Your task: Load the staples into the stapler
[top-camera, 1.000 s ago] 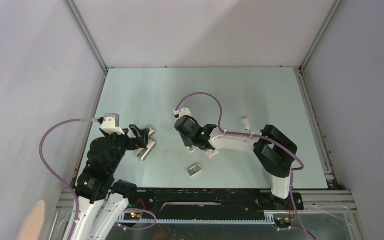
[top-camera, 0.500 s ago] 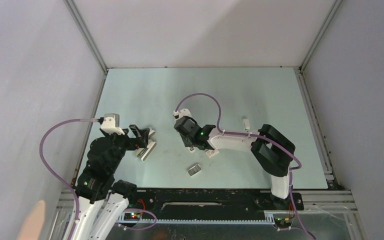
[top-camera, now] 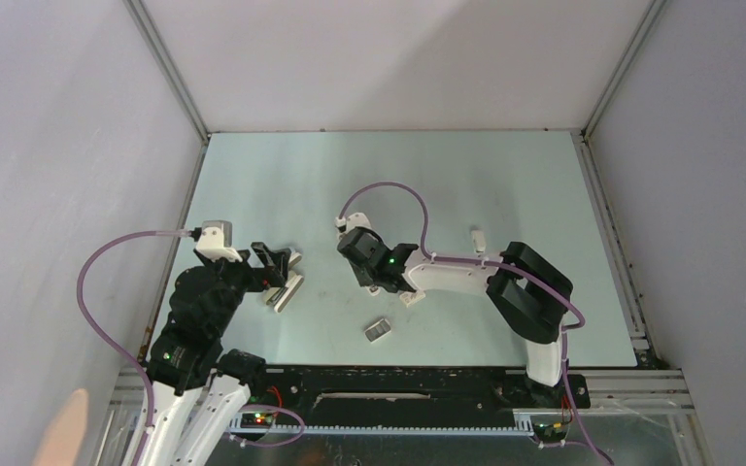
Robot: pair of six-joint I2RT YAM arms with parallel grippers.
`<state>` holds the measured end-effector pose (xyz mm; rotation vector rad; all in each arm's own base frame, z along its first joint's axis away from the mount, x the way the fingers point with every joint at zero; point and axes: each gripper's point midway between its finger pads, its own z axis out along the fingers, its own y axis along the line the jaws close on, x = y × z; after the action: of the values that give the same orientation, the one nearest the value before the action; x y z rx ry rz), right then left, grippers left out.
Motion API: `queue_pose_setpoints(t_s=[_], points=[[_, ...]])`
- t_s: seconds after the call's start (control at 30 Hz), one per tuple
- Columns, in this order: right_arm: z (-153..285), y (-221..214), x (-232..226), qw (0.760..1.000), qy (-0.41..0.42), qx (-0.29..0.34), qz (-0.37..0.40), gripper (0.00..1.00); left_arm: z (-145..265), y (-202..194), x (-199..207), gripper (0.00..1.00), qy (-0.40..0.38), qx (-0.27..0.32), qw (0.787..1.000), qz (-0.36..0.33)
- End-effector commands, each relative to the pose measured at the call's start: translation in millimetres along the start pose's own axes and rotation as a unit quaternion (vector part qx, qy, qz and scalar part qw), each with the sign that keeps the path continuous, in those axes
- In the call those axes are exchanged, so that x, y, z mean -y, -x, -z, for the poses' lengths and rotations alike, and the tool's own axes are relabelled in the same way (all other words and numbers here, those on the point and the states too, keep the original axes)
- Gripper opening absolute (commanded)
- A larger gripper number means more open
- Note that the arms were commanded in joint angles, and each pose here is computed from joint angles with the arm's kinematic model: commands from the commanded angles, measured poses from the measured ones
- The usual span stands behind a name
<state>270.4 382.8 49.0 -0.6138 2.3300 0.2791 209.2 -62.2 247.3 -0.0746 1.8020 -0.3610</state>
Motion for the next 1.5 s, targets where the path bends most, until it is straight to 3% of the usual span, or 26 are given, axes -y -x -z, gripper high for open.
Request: queue_pose_setpoints(t_s=[0.0, 0.47, 0.63, 0.77, 1.47], points=[[9, 11, 0, 1.0, -0.002, 0.027, 0.006, 0.15, 1, 7, 4, 0.98, -0.012, 0.013, 1.0, 0.002], [19, 8, -6, 0.999, 0.006, 0.032, 0.025, 0.2, 0, 7, 4, 0.98, -0.012, 0.013, 1.0, 0.002], [26, 16, -6, 0.999, 0.008, 0.043, 0.023, 0.36, 1, 7, 5, 0.98, -0.012, 0.013, 1.0, 0.001], [32, 30, -4, 0.998, 0.009, 0.063, 0.02, 0.41, 1, 6, 5, 0.98, -0.012, 0.013, 1.0, 0.002], [0, 21, 14, 1.0, -0.01, 0.02, -0.012, 0.41, -2, 4, 5, 0.98, -0.013, 0.007, 1.0, 0.002]])
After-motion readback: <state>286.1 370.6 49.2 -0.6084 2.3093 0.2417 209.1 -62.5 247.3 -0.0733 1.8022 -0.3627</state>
